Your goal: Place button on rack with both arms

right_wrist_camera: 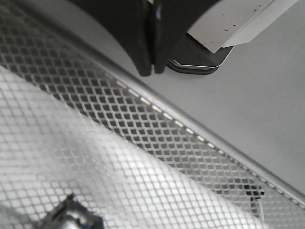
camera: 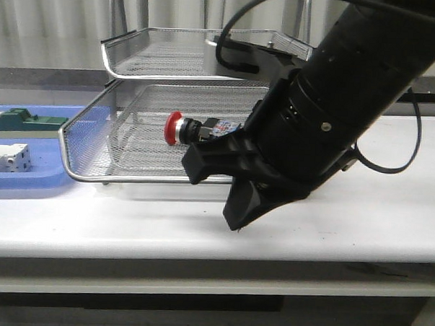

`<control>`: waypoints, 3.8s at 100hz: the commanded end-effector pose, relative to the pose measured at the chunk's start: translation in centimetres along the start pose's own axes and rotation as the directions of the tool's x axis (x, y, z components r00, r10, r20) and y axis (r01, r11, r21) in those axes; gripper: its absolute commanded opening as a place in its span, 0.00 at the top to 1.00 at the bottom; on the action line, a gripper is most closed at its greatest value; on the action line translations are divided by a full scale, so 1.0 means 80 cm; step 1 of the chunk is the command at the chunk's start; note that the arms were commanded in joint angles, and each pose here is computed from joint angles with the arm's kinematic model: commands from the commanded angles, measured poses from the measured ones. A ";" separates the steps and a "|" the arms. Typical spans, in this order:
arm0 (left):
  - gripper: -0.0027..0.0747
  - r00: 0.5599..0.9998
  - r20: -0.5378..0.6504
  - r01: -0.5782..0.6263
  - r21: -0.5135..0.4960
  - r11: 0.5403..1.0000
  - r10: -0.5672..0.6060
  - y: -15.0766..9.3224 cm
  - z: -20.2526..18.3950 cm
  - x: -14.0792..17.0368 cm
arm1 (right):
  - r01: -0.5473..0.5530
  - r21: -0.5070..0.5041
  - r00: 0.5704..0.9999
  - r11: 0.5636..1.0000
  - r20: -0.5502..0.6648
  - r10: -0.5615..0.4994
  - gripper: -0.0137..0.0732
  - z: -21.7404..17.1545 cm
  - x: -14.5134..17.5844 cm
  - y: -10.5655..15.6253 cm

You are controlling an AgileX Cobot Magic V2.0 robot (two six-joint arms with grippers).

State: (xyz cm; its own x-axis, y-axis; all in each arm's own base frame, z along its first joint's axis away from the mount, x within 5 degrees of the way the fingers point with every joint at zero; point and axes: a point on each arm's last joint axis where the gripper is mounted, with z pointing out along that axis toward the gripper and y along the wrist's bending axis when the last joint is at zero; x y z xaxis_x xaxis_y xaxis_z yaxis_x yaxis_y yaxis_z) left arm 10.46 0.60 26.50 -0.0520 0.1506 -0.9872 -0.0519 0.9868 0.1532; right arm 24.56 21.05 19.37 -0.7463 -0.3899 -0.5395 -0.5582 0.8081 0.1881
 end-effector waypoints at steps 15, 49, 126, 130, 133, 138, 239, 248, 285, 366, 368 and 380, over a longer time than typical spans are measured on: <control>0.96 0.995 0.101 0.019 -0.028 0.999 -0.016 0.005 0.000 -0.020 | 0.089 0.023 0.992 0.996 0.085 -0.091 0.92 -0.005 -0.031 0.003; 0.96 0.995 0.101 0.019 -0.028 0.999 -0.016 0.005 0.000 -0.020 | 0.102 0.067 0.985 0.993 0.136 -0.110 0.92 -0.001 -0.060 -0.013; 0.96 0.995 0.101 0.019 -0.028 0.999 -0.016 0.005 0.000 -0.020 | 0.079 0.192 0.954 0.978 0.270 -0.130 0.92 0.005 -0.132 -0.077; 0.96 0.995 0.101 0.019 -0.028 0.999 -0.016 0.005 0.000 -0.020 | 0.080 0.190 0.957 0.978 0.259 -0.129 0.92 0.005 -0.131 -0.077; 0.96 0.995 0.101 0.019 -0.028 0.999 -0.016 0.005 0.000 -0.020 | 0.081 0.188 0.960 0.979 0.249 -0.127 0.92 0.005 -0.130 -0.077; 0.96 0.995 0.101 0.019 -0.028 0.999 -0.016 0.005 0.000 -0.020 | 0.080 0.184 0.965 0.980 0.231 -0.123 0.92 0.006 -0.128 -0.077; 0.96 0.995 0.101 0.019 -0.028 0.999 -0.016 0.005 0.000 -0.020 | -0.233 0.322 0.877 0.918 0.478 0.055 0.91 -0.217 -0.029 -0.138; 0.96 0.995 0.101 0.019 -0.028 0.999 -0.016 0.005 0.000 -0.020 | -0.260 0.341 0.844 0.903 0.535 0.041 0.91 -0.240 -0.015 -0.138; 0.96 0.995 0.101 0.019 -0.028 0.999 -0.016 0.005 0.000 -0.020 | -0.292 0.368 0.710 0.883 0.701 -0.058 0.91 -0.288 0.058 -0.104; 0.96 0.995 0.101 0.019 -0.028 0.999 -0.016 0.005 0.000 -0.020 | -0.288 0.370 0.598 0.883 0.790 -0.137 0.91 -0.316 0.123 -0.069; 0.96 0.995 0.101 0.019 -0.028 0.999 -0.016 0.005 0.000 -0.020 | -0.288 0.370 0.598 0.883 0.790 -0.137 0.91 -0.316 0.123 -0.069; 0.96 0.995 0.101 0.019 -0.028 0.999 -0.016 0.005 0.000 -0.020 | -0.288 0.370 0.598 0.883 0.790 -0.137 0.91 -0.316 0.123 -0.069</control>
State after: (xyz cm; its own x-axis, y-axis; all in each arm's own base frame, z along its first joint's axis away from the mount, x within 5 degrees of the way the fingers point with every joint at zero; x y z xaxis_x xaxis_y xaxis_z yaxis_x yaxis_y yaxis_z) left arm 10.46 0.58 26.50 -0.0510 0.1507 -0.9873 -0.0497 0.9869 0.1532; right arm 11.09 1.75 32.10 -0.1844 -0.0109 -0.9828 -0.1603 0.9869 0.0191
